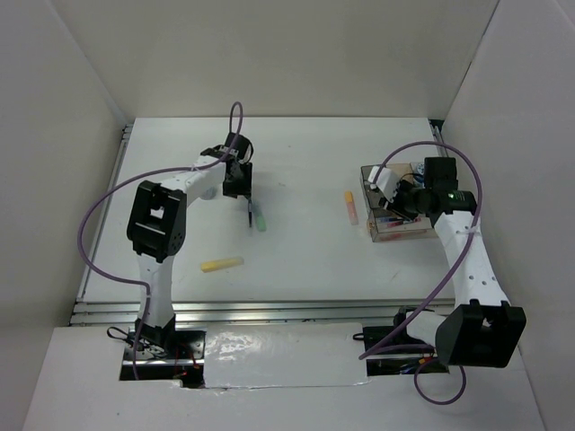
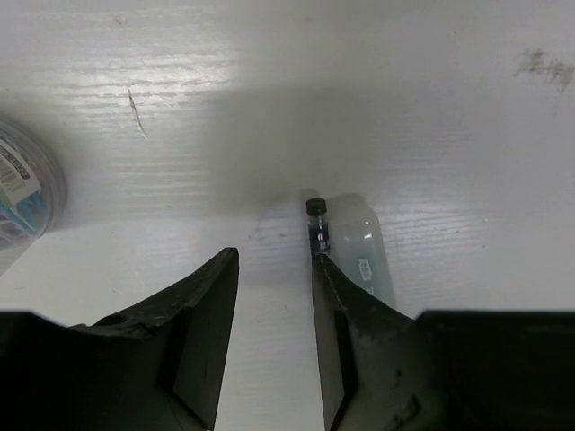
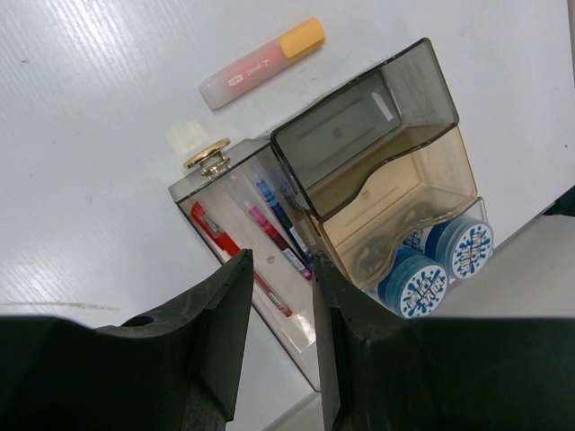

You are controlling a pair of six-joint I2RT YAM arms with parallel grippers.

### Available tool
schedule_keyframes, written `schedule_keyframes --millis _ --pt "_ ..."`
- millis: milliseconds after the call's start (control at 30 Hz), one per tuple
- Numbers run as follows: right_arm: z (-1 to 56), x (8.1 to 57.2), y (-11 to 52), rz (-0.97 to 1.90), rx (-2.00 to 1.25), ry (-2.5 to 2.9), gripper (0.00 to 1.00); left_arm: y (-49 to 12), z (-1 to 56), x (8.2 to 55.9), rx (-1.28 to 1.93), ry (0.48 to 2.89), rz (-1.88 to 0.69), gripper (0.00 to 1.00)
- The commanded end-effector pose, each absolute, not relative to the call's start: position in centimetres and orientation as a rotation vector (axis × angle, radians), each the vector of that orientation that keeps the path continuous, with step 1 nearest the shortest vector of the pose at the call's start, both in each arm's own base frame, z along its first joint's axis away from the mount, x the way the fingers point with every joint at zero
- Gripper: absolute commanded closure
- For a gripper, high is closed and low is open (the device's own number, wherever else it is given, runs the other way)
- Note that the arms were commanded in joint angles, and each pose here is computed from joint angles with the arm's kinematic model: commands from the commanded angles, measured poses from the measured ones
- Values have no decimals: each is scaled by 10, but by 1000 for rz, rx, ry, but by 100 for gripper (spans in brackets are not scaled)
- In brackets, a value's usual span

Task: Sort the stationery into containers
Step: Pick up the pen from the center of the board.

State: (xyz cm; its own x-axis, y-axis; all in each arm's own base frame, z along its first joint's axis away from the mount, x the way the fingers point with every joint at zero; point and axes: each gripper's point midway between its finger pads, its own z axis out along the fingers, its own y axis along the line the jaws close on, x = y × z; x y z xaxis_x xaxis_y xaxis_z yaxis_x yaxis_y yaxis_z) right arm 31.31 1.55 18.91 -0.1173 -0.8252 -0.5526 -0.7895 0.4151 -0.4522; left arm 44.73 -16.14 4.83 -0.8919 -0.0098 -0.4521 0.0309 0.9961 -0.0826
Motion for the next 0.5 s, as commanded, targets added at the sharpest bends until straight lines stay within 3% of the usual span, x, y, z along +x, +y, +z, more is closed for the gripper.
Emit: schedule_keyframes --millis 0,467 --pt "193 307 19 -67 -1380 1883 60 -170 57 466 -14 2618 -190 49" --pt "186 302 18 -70 -1383 1897 60 -172 21 477 10 2672 -113 47"
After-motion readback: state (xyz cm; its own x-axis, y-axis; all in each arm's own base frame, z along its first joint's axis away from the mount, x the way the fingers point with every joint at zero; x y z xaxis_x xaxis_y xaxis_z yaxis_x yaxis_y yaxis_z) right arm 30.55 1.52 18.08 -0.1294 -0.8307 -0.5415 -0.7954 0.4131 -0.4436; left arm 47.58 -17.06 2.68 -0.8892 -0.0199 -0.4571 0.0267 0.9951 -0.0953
